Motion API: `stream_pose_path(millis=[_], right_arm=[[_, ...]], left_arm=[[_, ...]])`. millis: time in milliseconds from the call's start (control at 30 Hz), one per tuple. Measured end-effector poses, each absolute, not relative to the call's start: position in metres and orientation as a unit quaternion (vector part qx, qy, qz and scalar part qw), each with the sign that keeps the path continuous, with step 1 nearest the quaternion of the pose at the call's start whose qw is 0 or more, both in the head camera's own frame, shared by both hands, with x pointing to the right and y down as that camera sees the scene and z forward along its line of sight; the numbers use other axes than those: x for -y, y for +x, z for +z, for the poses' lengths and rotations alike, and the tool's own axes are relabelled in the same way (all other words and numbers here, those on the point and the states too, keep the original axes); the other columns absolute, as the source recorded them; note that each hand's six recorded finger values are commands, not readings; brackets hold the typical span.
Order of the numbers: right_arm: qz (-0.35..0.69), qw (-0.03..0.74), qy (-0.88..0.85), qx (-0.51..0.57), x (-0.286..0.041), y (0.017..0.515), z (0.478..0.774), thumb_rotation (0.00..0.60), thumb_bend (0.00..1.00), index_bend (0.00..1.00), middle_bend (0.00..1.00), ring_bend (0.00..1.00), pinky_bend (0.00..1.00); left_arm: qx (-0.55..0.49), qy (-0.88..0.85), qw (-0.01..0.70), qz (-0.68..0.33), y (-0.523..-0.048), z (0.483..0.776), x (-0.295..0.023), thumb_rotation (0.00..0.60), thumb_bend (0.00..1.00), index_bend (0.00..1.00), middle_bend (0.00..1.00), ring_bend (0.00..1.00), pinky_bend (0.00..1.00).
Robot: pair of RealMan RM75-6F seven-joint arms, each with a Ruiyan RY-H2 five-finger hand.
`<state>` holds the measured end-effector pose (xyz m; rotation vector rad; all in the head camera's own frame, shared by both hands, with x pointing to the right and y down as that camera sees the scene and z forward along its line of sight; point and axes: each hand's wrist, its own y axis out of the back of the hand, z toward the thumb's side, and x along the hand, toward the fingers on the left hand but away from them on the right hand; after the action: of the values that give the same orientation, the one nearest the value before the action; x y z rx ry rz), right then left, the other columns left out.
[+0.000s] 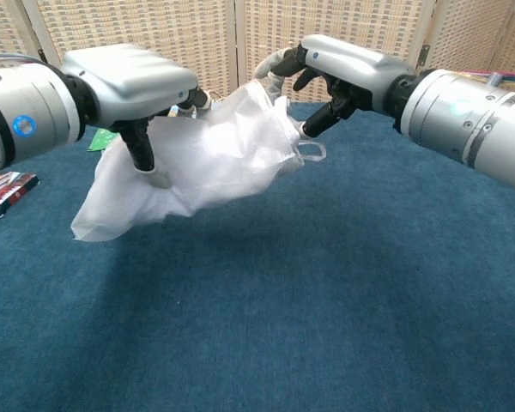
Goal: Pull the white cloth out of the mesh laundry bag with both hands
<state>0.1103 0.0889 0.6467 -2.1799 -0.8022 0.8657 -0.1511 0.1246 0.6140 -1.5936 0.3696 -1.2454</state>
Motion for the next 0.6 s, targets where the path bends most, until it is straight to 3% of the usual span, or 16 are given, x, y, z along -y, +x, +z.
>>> stream_pose_path(millis=[267, 600], right_arm=[[0.338, 0.323, -0.823, 0.321, -0.079, 0.119, 0.646, 0.6, 0.53, 0.71, 0.15, 0.02, 0.2], [0.362, 0.32, -0.815, 0.321, -0.074, 0.132, 0.656, 0.6, 0.53, 0.71, 0.15, 0.02, 0.2]], left_arm=[[-0.138, -0.658, 0.506, -0.541, -0.168, 0.627, -0.131, 0.6, 0.02, 0.02, 0.4, 0.44, 0.7], [-0.129, -0.665, 0.493, -0.546, -0.175, 0.636, -0.14, 0.6, 0.02, 0.0, 0.05, 0.34, 0.67]])
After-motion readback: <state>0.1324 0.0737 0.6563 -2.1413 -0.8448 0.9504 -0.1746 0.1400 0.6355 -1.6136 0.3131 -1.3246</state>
